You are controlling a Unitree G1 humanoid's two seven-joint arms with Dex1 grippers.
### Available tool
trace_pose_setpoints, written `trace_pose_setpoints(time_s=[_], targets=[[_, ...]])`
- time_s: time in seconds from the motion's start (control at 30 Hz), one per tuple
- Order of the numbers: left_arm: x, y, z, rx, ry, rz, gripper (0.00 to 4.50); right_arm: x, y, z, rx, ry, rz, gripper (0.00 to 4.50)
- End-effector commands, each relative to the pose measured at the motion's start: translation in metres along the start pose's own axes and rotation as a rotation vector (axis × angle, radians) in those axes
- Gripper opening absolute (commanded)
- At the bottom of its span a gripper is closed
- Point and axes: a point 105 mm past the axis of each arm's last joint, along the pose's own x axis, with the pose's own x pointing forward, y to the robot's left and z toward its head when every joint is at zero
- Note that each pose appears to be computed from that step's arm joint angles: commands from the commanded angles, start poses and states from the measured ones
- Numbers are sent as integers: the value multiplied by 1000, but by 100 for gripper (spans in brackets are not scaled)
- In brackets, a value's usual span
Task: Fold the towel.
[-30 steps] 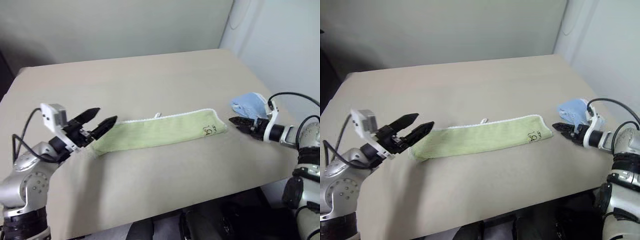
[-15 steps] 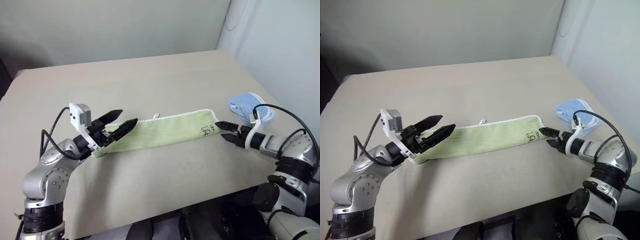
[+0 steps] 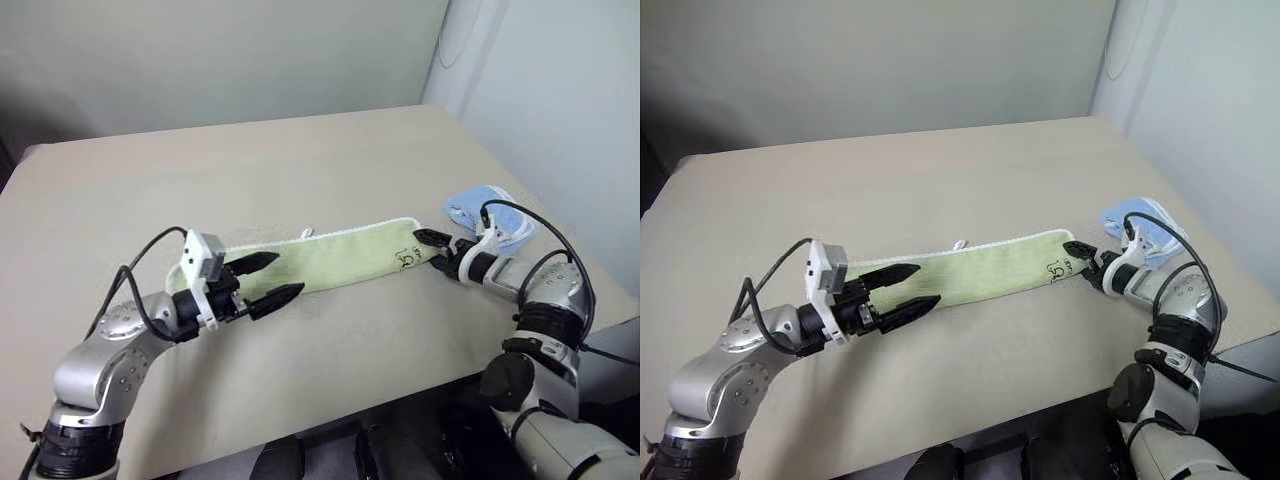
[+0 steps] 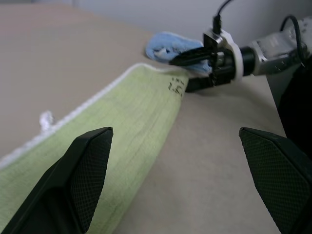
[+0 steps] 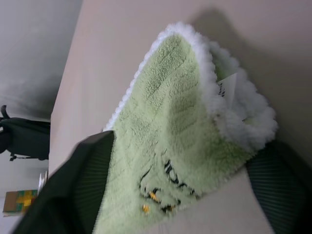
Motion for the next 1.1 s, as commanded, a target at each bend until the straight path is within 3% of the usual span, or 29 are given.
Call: trace_pose_setpoints(time_s=[0.03, 0.3, 0.6, 0.73, 0.8, 0.97, 1.1], targets=[[4, -6, 8, 54, -18, -29, 450, 8, 12, -4, -8, 16, 20, 284], [3, -8, 5, 49, -12, -34, 450, -3, 5, 6, 6, -26, 10, 2], [-12, 1, -3, 41, 7, 36, 450, -40, -7, 46, -157, -128, -55, 2], [-20, 9, -5, 41, 17, 75, 450, -55, -1, 70, -345, -173, -73, 2], [-22, 11, -6, 40, 20, 82, 450, -56, 18, 75, -522, -171, -46, 2], [-20, 11, -6, 41, 18, 82, 450, -45, 74, 50, -996, -62, 91, 2], [-16, 11, -5, 42, 9, 79, 450, -29, 85, 2, -1374, 128, 157, 2]])
